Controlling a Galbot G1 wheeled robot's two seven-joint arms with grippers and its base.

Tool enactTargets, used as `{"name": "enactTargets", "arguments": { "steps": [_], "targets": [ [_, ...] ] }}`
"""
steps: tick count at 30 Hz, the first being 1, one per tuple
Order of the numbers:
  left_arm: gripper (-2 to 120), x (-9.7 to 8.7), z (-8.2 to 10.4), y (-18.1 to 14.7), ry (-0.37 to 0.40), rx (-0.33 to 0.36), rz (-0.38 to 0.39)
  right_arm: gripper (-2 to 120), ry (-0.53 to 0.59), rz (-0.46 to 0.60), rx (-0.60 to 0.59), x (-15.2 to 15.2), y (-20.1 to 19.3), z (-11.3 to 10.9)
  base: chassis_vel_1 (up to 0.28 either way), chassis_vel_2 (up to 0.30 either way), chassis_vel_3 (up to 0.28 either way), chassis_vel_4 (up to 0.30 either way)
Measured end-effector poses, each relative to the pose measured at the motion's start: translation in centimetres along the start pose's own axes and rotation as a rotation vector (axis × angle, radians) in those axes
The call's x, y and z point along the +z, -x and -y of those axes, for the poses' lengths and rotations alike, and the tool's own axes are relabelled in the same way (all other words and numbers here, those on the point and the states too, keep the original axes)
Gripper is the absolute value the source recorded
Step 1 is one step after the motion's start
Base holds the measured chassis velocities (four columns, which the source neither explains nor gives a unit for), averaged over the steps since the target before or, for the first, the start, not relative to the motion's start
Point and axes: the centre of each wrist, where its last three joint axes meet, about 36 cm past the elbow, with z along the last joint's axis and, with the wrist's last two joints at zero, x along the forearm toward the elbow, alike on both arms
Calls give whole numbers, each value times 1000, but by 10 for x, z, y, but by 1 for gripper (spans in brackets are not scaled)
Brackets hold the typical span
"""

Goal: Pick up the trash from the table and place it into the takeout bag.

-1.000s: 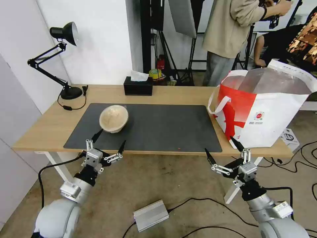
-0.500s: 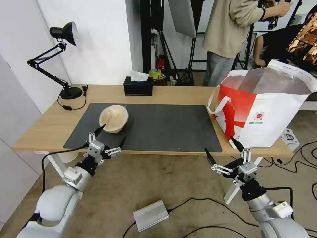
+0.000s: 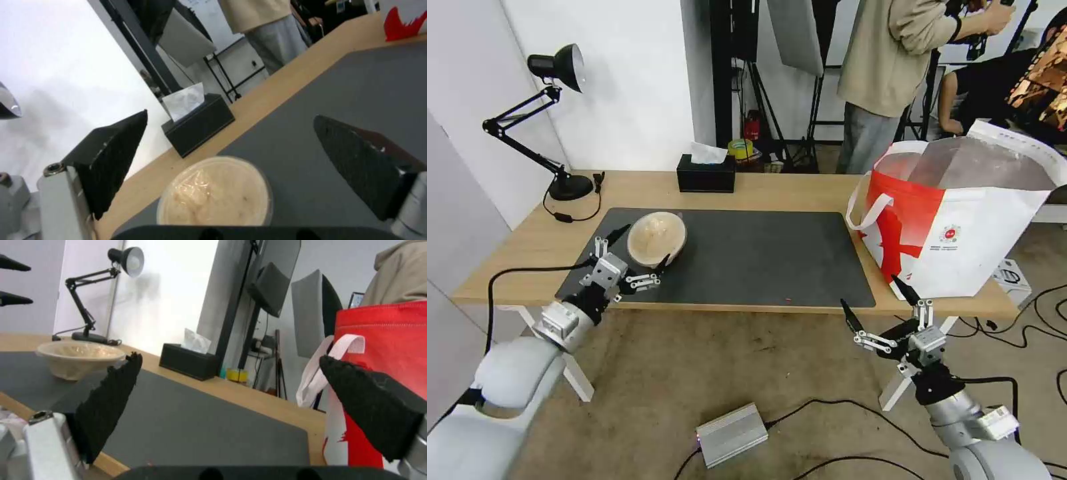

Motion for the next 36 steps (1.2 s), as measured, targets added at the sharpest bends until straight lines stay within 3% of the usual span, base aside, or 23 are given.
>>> {"name": "enactTargets", "arguments": {
  "steps": [10,21,36],
  "targets": [
    [100,-4,-15,25,47,87,-21,100,0,0,0,0,0,0,0,0,0,0],
    [100,0,-9,48,68,202,-26,100,0,0,0,0,0,0,0,0,0,0],
    [100,8,-8,60,122,229,-98,100,0,0,0,0,0,0,0,0,0,0]
  ]
}}
